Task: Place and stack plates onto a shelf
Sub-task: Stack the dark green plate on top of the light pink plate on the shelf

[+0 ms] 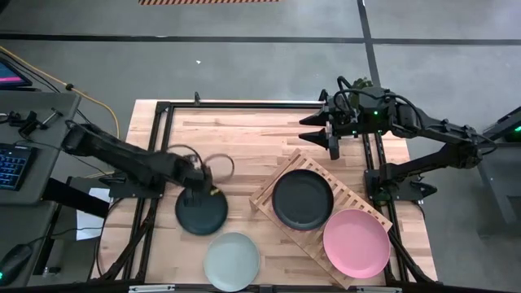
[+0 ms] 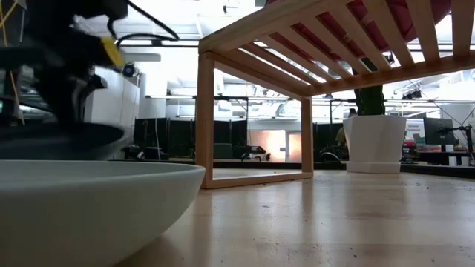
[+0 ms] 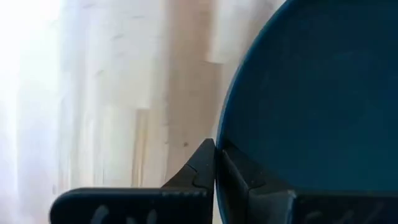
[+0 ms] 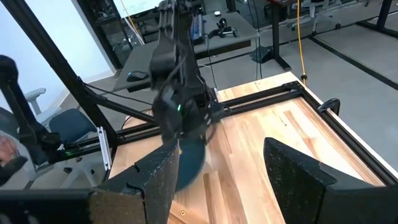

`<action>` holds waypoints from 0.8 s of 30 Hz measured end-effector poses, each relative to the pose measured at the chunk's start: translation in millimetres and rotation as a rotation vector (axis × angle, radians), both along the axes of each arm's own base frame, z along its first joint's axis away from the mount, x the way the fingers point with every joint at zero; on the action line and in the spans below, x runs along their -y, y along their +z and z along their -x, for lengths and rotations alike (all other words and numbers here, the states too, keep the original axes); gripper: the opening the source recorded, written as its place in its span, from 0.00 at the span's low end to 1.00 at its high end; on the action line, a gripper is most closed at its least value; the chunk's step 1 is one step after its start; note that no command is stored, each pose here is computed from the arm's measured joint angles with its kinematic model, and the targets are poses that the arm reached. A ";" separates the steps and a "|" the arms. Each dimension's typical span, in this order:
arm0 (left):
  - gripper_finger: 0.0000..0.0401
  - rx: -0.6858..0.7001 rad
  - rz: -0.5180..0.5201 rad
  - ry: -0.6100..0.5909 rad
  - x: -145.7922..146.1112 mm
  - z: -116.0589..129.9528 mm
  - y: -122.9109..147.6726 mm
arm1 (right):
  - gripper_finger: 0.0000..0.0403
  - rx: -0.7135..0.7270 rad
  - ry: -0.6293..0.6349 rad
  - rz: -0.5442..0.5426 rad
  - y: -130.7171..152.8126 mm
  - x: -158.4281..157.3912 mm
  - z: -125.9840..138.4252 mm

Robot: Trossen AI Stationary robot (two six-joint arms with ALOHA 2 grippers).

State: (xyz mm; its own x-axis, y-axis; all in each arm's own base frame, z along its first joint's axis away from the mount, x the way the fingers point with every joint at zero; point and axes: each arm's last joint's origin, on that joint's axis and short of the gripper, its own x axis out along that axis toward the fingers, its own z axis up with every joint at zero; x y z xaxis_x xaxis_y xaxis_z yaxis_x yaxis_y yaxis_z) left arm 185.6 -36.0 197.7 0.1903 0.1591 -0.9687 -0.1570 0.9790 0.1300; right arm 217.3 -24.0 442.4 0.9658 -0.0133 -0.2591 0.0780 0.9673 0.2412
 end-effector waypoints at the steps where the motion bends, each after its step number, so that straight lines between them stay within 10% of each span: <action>1: 0.00 0.028 0.012 0.063 -4.6 2.9 7.3 | 0.54 -0.002 0.000 0.000 -0.1 0.1 0.1; 16: 0.00 0.716 0.185 0.535 -48.4 30.2 190.2 | 0.54 -0.058 0.006 0.011 -11.7 2.2 -17.6; 24: 0.00 0.690 0.250 0.406 -55.2 -36.6 219.4 | 0.54 0.037 0.012 0.052 12.4 0.2 -1.2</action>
State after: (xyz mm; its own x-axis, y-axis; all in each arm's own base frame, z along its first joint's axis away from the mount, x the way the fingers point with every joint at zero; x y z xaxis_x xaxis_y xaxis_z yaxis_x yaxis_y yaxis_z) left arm 222.3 19.2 417.1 0.7272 0.1394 -0.6721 -0.4683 0.8166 -0.3373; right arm 218.5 -24.2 454.8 0.9749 -0.0140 -0.2220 0.0581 0.9795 0.1931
